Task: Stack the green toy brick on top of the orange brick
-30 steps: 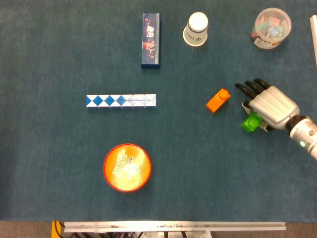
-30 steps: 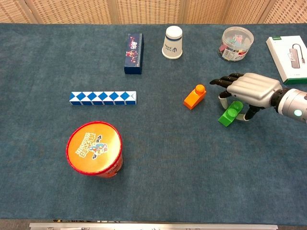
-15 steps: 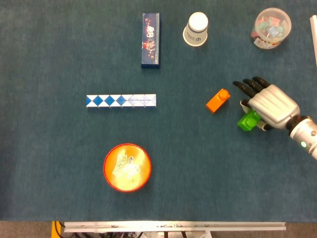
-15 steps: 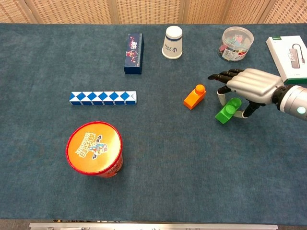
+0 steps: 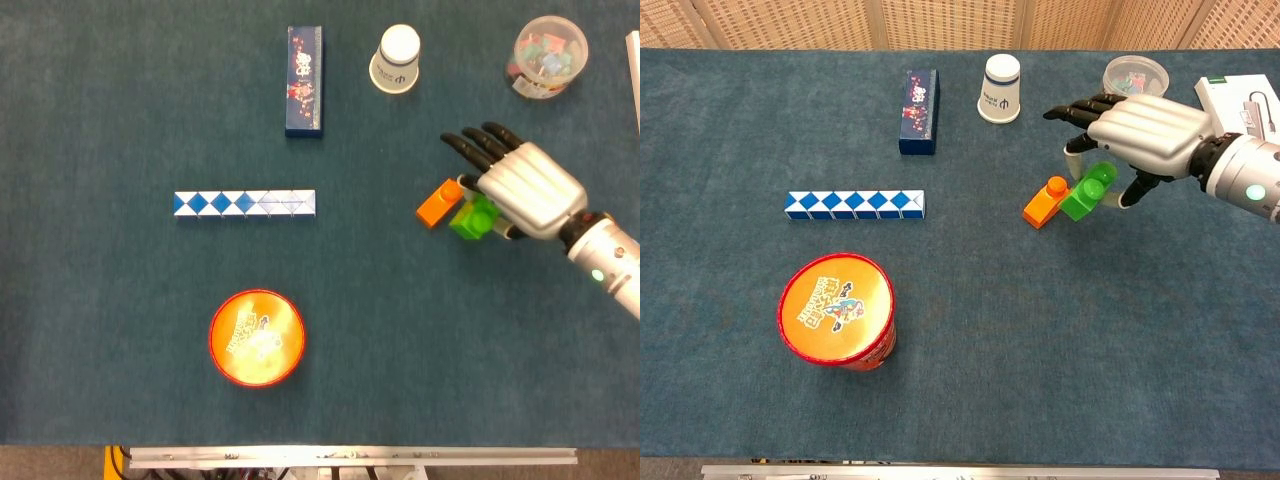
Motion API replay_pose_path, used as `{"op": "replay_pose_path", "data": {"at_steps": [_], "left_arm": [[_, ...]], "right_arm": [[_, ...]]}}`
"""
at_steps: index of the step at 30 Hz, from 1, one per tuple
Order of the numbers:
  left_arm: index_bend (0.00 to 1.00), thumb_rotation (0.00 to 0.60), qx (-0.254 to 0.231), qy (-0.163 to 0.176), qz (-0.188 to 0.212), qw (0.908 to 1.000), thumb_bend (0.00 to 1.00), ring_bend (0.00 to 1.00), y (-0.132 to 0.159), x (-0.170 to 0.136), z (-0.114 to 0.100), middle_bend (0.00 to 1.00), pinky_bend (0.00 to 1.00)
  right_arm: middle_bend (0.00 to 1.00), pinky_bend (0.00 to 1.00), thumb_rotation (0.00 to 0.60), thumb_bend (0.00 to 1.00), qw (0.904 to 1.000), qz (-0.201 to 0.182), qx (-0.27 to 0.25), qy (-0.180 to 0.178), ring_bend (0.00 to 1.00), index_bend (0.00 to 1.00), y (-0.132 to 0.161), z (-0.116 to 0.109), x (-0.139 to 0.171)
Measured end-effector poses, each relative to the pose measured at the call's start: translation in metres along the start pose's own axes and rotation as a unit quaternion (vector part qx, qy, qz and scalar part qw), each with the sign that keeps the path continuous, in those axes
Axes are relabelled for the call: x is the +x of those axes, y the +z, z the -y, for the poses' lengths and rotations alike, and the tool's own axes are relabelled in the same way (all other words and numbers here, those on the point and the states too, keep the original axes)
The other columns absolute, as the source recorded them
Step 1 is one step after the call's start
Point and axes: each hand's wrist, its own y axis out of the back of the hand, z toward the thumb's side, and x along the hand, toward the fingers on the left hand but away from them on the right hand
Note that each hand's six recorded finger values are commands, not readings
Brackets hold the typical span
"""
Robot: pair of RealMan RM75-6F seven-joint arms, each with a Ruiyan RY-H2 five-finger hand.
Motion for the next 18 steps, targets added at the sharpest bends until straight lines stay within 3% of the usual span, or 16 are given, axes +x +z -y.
{"op": "replay_pose_path", "data": {"at_steps": [18], "left_arm": [[0.50,0.600,-0.015,0.015,-0.009,0.9997,0.06,0.34,-0.008,0.001,-0.013,0.51,0.43]], "right_arm": [[0.03,0.09,0.600,0.23,0.9999,0.000,-0.016,0.004,0.00,0.62,0.007,-0.005,-0.035]]}}
